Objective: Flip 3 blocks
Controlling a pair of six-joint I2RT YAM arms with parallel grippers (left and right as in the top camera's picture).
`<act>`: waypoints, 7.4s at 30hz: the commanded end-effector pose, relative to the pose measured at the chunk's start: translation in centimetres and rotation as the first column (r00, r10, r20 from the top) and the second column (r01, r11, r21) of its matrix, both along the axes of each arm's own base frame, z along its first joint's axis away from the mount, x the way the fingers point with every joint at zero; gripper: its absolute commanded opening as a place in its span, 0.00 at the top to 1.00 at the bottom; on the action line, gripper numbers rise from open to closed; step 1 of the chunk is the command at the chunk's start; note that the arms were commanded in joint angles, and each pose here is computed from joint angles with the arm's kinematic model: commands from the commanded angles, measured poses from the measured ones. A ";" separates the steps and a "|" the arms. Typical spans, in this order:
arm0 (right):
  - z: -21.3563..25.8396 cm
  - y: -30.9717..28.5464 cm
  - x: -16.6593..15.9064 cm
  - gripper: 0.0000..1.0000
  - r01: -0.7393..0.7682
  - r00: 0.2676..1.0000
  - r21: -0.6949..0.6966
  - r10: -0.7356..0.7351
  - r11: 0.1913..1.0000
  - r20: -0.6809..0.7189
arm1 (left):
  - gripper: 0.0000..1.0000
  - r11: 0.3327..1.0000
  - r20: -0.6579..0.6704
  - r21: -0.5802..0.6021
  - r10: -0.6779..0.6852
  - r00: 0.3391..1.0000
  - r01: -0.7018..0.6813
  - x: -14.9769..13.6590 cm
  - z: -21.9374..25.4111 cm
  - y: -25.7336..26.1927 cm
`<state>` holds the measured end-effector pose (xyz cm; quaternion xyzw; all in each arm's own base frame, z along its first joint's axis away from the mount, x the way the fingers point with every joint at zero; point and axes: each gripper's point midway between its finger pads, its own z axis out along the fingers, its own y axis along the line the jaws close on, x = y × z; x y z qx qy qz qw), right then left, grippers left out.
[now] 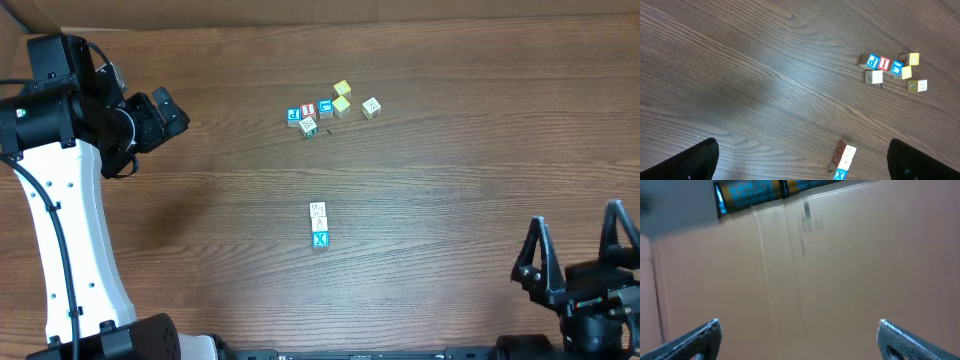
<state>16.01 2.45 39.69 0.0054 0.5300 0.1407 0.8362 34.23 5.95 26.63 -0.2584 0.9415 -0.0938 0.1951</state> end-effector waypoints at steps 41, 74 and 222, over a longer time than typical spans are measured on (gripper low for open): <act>-17.7 0.5 8.0 0.00 -0.011 0.962 -0.011 0.007 1.000 -0.271 | 0.00 1.000 -0.014 0.011 -0.016 1.000 0.016 0.0 -0.5 0.1; -22.5 0.8 8.4 0.00 -0.028 0.904 -0.196 -0.058 0.980 -0.423 | 0.00 1.000 -0.014 0.011 -0.015 1.000 0.015 0.0 -0.5 0.1; -22.6 0.8 8.4 0.00 -0.029 0.903 -0.196 -0.059 0.980 -0.426 | 0.00 0.845 0.755 0.535 -0.467 0.461 -0.021 -9.6 -10.9 -5.8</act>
